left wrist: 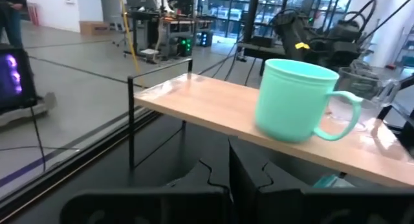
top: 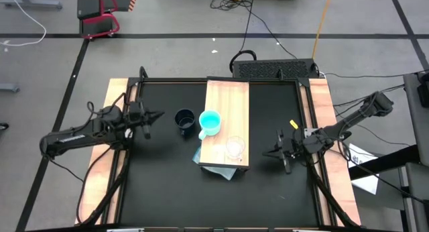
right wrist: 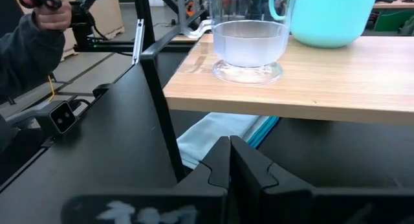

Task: Stack small to large cups/mugs on shelf
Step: Put the dark blue mug on the shelf

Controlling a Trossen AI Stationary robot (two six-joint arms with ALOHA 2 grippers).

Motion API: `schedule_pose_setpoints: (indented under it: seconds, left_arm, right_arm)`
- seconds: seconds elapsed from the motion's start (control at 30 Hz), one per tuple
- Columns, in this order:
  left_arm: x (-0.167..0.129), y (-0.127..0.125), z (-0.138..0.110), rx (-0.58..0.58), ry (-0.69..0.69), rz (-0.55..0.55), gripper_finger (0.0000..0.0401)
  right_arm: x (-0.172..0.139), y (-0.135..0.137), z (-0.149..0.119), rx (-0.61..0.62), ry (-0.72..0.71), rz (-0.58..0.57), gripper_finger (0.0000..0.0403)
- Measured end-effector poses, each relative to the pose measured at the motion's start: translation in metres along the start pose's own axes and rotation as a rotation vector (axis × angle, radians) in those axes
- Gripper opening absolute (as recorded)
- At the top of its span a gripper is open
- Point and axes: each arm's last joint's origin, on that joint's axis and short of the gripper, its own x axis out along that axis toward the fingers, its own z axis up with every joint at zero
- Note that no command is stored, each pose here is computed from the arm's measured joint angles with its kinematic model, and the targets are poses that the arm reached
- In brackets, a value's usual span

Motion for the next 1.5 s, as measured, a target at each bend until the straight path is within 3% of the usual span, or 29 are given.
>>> schedule_pose_setpoints:
  seconds: [0.43, 0.63, 1.03, 1.27, 1.5]
  left_arm:
    - [0.023, 0.009, 0.003, 0.006, 0.013, 0.005, 0.0]
    - [0.045, 0.023, 0.006, -0.024, 0.106, 0.024, 0.0]
    - [0.086, 0.04, 0.071, 0.041, 0.436, 0.042, 0.0]
    - [0.105, 0.048, 0.079, 0.092, 0.657, 0.079, 0.0]
    - [0.129, 0.057, 0.07, 0.11, 0.882, 0.075, 0.0]
  right_arm:
    - [0.0, -0.001, 0.0, -0.004, -0.001, -0.008, 0.0]
    - [0.0, -0.001, 0.0, -0.004, -0.001, -0.008, 0.0]
    - [0.0, -0.001, 0.0, 0.003, -0.001, -0.008, 0.0]
    - [0.0, -0.001, -0.001, 0.0, 0.006, -0.008, 0.0]
    - [0.0, -0.001, -0.001, -0.002, 0.006, -0.008, 0.0]
